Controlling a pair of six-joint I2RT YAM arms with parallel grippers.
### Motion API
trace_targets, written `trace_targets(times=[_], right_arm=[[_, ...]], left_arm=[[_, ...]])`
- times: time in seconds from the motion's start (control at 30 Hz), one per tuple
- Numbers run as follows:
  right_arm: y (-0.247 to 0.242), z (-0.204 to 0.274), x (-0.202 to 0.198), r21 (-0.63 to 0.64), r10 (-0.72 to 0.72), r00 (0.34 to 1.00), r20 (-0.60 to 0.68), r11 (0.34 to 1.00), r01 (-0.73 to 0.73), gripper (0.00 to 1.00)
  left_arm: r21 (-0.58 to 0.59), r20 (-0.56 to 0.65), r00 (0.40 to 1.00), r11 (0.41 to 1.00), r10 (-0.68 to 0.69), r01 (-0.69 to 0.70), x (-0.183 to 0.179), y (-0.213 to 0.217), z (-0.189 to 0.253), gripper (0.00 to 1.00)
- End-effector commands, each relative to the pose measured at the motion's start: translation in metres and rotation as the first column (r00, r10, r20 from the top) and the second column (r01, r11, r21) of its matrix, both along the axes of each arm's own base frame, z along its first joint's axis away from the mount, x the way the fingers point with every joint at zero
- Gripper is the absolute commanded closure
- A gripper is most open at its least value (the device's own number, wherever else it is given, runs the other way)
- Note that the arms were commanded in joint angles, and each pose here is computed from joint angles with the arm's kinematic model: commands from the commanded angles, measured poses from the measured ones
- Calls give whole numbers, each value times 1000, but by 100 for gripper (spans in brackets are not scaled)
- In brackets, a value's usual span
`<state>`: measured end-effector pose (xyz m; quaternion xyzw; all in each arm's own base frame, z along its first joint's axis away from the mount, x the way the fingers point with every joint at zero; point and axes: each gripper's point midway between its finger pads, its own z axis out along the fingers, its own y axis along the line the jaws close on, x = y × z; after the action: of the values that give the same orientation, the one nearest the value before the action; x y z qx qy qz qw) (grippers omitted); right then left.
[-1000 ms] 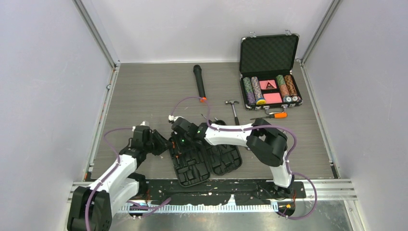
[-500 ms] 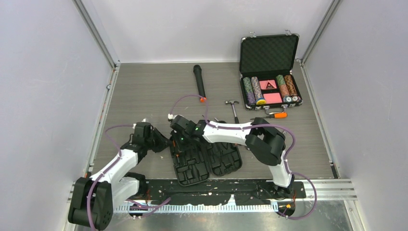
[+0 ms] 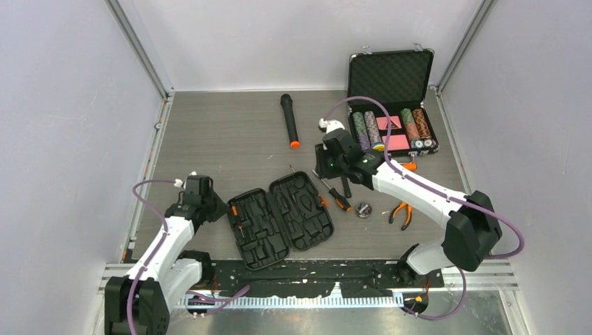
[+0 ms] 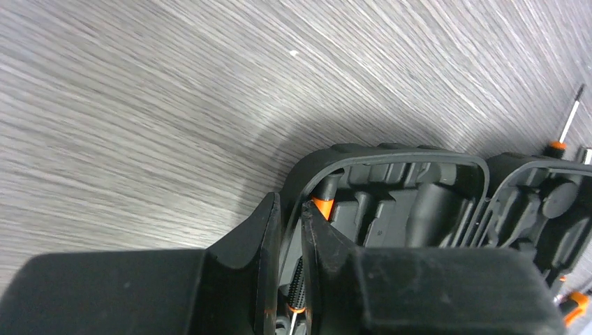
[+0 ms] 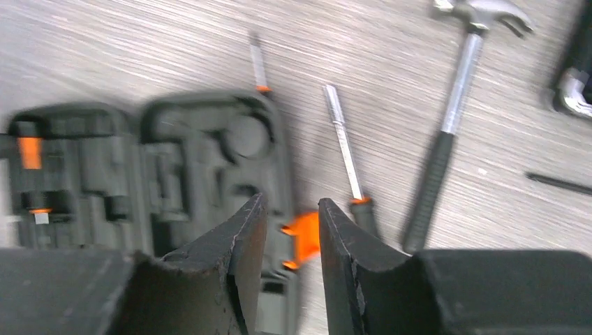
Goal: Pack the tool kit
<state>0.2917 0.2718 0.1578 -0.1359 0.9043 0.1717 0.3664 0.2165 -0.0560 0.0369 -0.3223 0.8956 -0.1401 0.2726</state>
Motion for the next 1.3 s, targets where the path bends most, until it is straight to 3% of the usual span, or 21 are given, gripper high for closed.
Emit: trace_targets(times=[0.0, 0.33, 0.47, 0.87, 1.17, 1.27], right_arm=[[-43, -42, -4, -169, 4, 999, -42, 986, -11, 61], [-13, -74, 35, -231, 113, 992, -64, 965, -124, 61], [19, -71, 41, -142, 209, 976, -55, 966, -214, 61], [96, -67, -63, 141, 535, 831, -150, 844, -518, 61], [91, -88, -135, 209, 596, 746, -298, 803, -558, 63], [78, -84, -139, 191, 571, 769, -288, 821, -538, 63]], left_arm=[[165, -82, 994, 984, 74, -59, -10, 39, -5, 83], [250, -98, 988, 964, 120, -92, -3, 58, 4, 79], [276, -97, 984, 954, 149, -117, -8, 64, 0, 79], [297, -72, 978, 940, 197, -168, 5, 71, 8, 68], [197, -65, 997, 980, 44, -31, 30, 44, 12, 67], [159, -53, 998, 987, -29, 37, 37, 29, 15, 66]])
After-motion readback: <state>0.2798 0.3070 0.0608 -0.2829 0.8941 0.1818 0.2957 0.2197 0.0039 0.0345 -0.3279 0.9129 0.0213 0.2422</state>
